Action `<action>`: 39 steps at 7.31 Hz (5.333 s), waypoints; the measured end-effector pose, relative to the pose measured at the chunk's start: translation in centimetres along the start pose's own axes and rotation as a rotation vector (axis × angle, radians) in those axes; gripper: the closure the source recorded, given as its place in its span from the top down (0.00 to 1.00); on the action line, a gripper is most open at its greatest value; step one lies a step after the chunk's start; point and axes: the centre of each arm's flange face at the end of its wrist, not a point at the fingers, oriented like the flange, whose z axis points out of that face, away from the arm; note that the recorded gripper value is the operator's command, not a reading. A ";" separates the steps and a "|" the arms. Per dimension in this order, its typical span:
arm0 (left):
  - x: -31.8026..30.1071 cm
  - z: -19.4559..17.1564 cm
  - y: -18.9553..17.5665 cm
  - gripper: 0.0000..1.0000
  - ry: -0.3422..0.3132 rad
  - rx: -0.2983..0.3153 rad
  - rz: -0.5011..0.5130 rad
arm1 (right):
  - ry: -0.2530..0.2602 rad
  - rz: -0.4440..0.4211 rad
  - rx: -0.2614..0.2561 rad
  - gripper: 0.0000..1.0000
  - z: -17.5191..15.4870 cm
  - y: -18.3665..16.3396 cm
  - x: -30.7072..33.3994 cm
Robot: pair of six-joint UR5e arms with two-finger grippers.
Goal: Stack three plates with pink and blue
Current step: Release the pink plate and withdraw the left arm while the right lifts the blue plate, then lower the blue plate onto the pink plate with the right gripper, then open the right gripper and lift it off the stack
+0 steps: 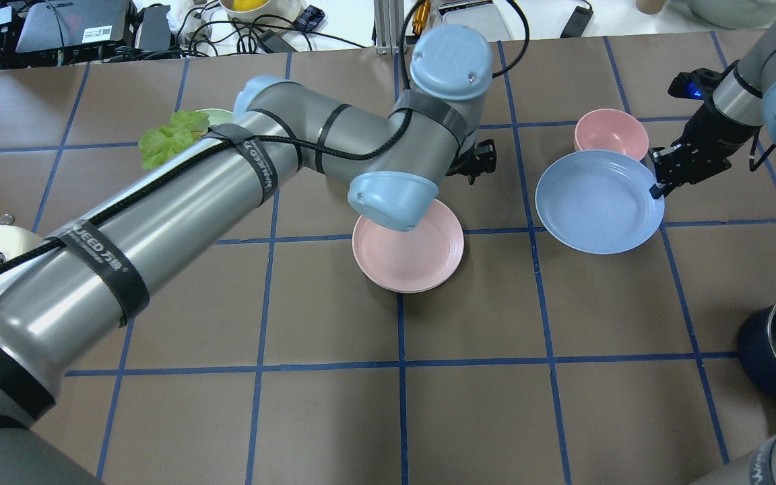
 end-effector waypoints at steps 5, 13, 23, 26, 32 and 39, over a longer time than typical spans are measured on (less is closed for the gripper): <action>-17.3 -12.2 -2.6 1.00 -0.015 -0.173 0.093 | -0.001 0.107 -0.005 0.00 -0.6 0.0 -9.6; -20.1 -17.6 1.7 1.00 -0.020 -0.111 0.127 | 0.039 0.225 -0.028 0.00 2.8 1.8 -25.0; -20.5 -17.3 1.9 1.00 -0.020 -0.113 0.116 | -0.011 0.270 0.022 0.00 9.8 4.6 -28.7; -20.5 -17.4 2.0 1.00 -0.020 -0.112 0.116 | -0.012 0.265 0.014 0.00 10.3 4.8 -29.2; -20.5 -17.4 1.9 1.00 -0.020 -0.110 0.115 | -0.031 0.260 0.000 0.00 10.8 4.8 -29.7; -20.5 -17.4 1.9 1.00 -0.019 -0.109 0.116 | -0.028 0.264 -0.018 0.89 11.6 4.6 -29.6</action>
